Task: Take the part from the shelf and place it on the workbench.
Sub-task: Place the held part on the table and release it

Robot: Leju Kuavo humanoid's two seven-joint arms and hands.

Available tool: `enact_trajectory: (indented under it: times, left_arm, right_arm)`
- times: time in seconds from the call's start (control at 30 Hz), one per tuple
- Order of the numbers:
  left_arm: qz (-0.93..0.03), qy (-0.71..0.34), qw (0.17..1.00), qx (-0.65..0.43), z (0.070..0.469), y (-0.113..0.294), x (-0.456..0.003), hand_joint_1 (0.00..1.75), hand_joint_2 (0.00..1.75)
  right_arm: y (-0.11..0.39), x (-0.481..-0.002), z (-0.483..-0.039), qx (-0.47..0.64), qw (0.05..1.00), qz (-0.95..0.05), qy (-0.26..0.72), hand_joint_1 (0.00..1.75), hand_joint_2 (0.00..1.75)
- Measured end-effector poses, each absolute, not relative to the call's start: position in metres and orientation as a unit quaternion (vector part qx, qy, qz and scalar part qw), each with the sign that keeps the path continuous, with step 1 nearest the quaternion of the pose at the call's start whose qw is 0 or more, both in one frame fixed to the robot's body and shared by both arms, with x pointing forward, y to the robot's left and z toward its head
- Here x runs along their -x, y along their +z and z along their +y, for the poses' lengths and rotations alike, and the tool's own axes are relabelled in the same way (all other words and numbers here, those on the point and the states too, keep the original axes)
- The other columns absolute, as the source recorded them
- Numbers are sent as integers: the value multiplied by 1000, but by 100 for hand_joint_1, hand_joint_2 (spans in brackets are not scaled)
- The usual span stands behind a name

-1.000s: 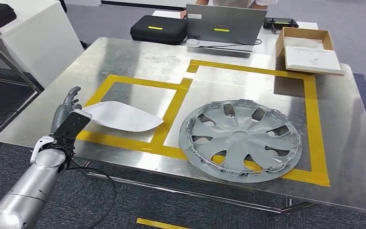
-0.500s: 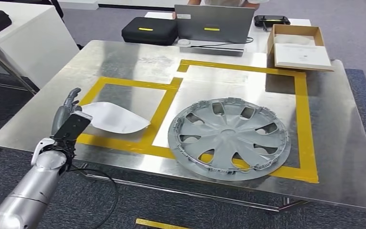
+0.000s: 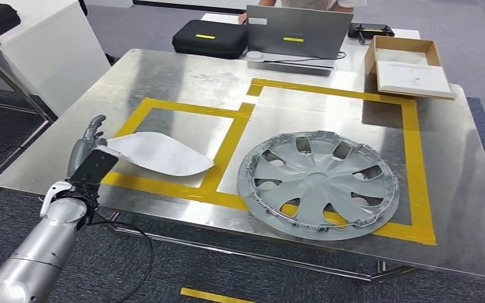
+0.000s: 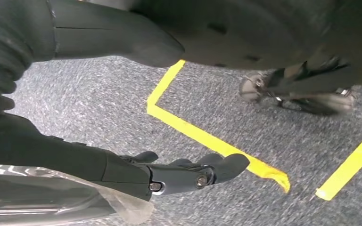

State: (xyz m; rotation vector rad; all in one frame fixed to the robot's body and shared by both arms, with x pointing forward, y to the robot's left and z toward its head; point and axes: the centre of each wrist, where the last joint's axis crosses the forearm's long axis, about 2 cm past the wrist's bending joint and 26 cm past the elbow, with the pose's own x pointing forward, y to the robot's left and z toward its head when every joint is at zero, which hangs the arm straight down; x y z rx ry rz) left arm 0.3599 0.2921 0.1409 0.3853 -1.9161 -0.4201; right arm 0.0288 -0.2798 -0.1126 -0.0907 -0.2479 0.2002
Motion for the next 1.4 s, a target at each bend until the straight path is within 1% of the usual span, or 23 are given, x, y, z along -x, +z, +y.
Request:
enact_trajectory:
  times: [1.4]
  left_arm:
    - [-809,-174,537,-161,291,143,-361,0,0]
  right_arm:
    - [-113,-29,-280,46,986,-124,100,0,175]
